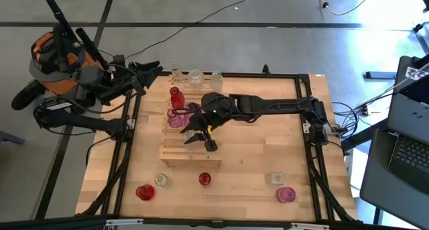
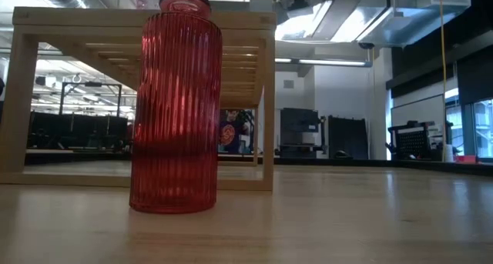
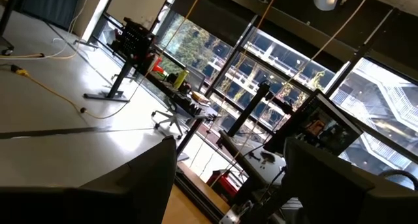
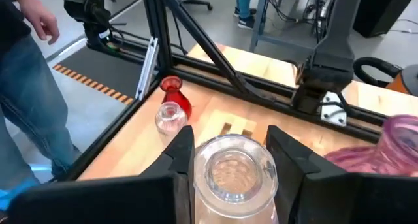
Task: Sort vases onto shelf
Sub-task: Put the transparent vase on the shelf, then put the transparent vase on the shelf aligned with the other transparent vase
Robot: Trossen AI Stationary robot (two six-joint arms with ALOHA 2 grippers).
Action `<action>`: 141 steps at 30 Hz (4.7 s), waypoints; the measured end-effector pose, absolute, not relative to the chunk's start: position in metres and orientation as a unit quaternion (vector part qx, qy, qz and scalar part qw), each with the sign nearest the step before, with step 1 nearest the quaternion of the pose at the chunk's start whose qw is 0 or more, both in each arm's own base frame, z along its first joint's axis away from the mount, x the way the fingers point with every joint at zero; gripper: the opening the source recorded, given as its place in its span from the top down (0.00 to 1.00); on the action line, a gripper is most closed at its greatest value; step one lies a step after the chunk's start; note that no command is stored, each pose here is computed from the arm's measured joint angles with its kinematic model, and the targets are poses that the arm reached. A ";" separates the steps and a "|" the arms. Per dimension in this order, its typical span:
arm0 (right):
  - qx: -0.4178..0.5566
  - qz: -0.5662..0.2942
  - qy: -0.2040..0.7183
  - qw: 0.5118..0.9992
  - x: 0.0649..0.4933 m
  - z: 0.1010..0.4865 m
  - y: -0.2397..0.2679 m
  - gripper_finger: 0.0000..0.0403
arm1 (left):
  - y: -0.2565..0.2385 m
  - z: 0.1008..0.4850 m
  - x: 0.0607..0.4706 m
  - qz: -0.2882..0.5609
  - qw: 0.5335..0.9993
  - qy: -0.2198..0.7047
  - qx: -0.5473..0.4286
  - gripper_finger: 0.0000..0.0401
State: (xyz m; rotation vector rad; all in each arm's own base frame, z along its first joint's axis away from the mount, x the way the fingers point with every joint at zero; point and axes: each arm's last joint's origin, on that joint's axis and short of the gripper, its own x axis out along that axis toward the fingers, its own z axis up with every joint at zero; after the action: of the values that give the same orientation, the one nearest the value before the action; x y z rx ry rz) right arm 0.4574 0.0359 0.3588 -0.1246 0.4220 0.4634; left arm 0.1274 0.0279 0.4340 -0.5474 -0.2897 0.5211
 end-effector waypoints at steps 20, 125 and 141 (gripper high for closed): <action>-0.071 0.209 0.212 0.952 0.457 0.359 0.036 0.59 | 0.028 0.434 0.128 0.254 0.919 -0.141 -0.266 0.31; 0.013 0.136 0.480 0.866 0.132 0.170 0.131 0.48 | 0.028 0.434 0.127 0.254 0.920 -0.139 -0.266 0.31; -0.014 0.043 0.427 0.903 0.138 0.168 0.127 0.74 | 0.028 0.434 0.127 0.254 0.919 -0.139 -0.266 0.31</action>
State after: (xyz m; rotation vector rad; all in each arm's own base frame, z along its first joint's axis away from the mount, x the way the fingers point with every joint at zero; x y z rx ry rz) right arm 0.1381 0.1275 0.1679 -0.0287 0.8821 0.0887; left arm 0.1274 0.0278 0.4336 -0.5468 -0.2859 0.5218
